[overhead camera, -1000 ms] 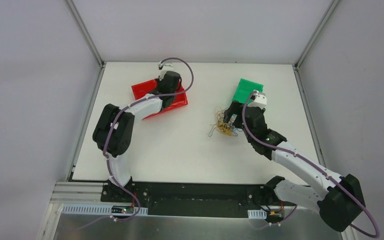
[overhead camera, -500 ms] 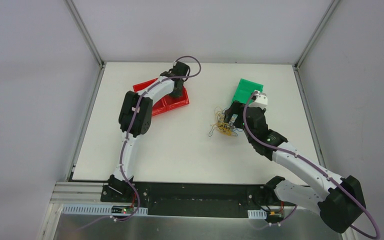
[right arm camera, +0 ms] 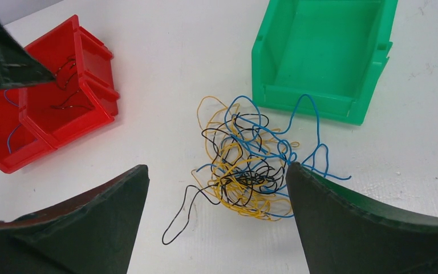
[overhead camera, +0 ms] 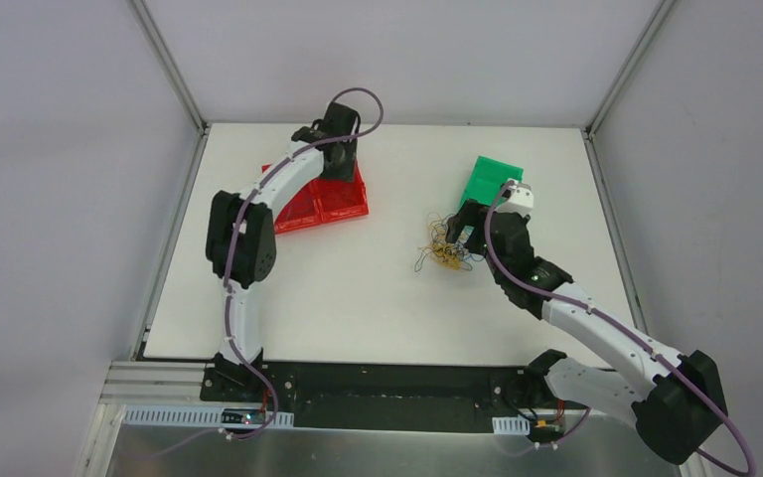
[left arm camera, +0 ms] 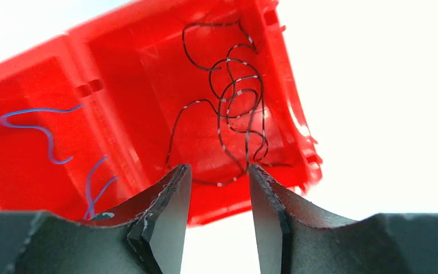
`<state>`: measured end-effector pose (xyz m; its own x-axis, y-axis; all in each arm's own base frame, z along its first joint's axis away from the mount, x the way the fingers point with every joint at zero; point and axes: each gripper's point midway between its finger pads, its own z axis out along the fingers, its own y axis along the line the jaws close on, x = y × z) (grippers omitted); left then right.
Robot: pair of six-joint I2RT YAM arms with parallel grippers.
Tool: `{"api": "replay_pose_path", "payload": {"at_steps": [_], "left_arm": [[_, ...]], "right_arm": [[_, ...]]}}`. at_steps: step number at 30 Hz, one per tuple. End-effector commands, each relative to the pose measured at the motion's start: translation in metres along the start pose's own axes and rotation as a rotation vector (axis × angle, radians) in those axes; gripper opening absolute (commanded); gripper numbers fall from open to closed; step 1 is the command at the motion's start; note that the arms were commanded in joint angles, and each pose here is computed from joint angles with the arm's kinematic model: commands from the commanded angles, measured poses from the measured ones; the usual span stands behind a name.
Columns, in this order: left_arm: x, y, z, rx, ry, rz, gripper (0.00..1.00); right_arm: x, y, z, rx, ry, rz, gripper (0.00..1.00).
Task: Untangle the cables
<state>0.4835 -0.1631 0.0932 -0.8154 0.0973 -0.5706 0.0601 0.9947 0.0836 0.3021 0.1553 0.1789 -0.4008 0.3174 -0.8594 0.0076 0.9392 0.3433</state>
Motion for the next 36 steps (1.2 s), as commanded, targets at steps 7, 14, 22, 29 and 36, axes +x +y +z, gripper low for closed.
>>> {"api": "replay_pose_path", "payload": {"at_steps": [7, 14, 22, 29, 36], "left_arm": [[-0.054, 0.009, -0.147, 0.129, -0.288, -0.120, 0.56], [0.006, -0.097, -0.198, 0.467, -0.465, -0.029, 0.64], [0.082, -0.147, -0.173, 0.707, -0.457, 0.137, 0.94], [0.084, -0.154, -0.204, 0.783, -0.456, 0.136, 0.92], [0.083, -0.105, -0.218, 0.636, -0.571, 0.049, 0.92]], "right_arm": [[-0.015, 0.002, -0.003, -0.012, -0.051, 0.033, 0.97], [-0.009, -0.018, 0.003, 0.055, -0.019, 0.100, 0.99], [0.002, -0.044, 0.014, 0.103, 0.051, 0.240, 0.99], [0.029, -0.046, 0.040, 0.134, 0.176, 0.341, 0.98], [0.063, -0.021, 0.057, 0.025, 0.326, 0.385, 0.83]]}}
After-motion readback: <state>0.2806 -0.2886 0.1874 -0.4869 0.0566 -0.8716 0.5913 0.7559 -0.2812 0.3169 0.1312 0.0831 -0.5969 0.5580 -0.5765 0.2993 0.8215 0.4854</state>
